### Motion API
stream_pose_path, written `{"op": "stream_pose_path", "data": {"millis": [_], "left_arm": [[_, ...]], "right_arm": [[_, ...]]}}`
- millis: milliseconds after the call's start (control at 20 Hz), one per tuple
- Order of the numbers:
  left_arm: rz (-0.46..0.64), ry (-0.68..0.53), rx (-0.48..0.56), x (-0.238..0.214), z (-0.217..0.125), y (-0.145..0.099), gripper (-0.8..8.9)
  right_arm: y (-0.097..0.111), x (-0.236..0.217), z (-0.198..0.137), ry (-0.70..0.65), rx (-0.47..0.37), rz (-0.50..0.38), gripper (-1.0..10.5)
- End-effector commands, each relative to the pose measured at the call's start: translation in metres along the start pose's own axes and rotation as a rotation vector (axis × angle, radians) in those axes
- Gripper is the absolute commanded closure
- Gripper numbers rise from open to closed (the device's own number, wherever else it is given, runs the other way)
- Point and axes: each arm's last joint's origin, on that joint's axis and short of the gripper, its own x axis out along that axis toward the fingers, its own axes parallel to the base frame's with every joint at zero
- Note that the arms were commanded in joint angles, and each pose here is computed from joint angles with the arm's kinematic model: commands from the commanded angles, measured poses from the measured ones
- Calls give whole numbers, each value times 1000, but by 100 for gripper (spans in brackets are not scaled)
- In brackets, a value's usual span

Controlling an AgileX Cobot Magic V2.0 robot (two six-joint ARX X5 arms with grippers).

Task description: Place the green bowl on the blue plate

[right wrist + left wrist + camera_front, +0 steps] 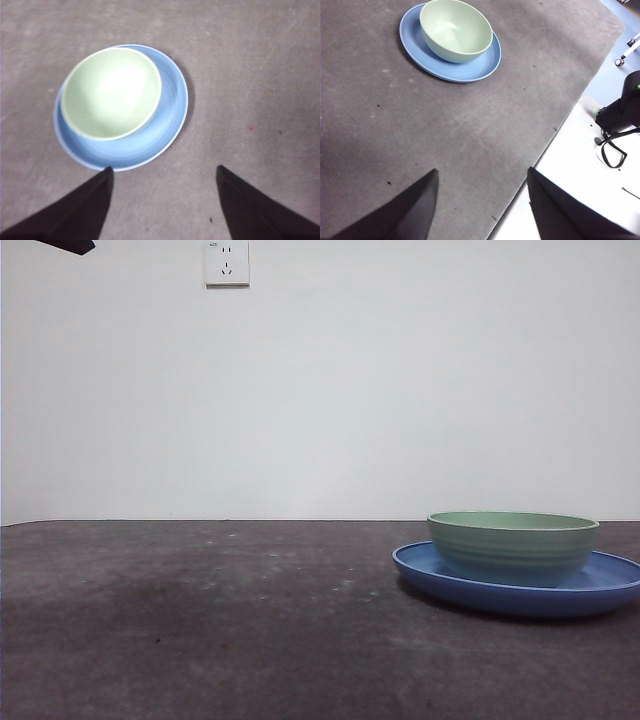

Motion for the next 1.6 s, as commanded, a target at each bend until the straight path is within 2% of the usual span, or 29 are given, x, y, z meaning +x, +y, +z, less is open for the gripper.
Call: {"op": "stream_pose_path", "data": {"millis": [50, 200, 400, 800, 900, 1300, 1600], "left_arm": [[-8, -7, 21, 0, 3, -1, 533], [-8, -5, 20, 0, 2, -1, 533], [-8, -5, 20, 0, 2, -1, 533], [-8, -5, 19, 0, 2, -1, 533], [-8, -5, 19, 0, 2, -1, 533], [-8, -5, 19, 0, 2, -1, 533], [-8, -4, 15, 0, 2, -1, 533]], "right_arm": [[-6, 31, 2, 48, 61, 21, 646], [-20, 66, 11, 84, 103, 23, 644], [-35, 109, 20, 149, 156, 92, 645], [-50, 182, 13, 260, 180, 105, 646], [-53, 192, 11, 271, 185, 117, 661], [-55, 203, 9, 270, 186, 111, 939], [-53, 196, 16, 215, 208, 127, 939]]}}
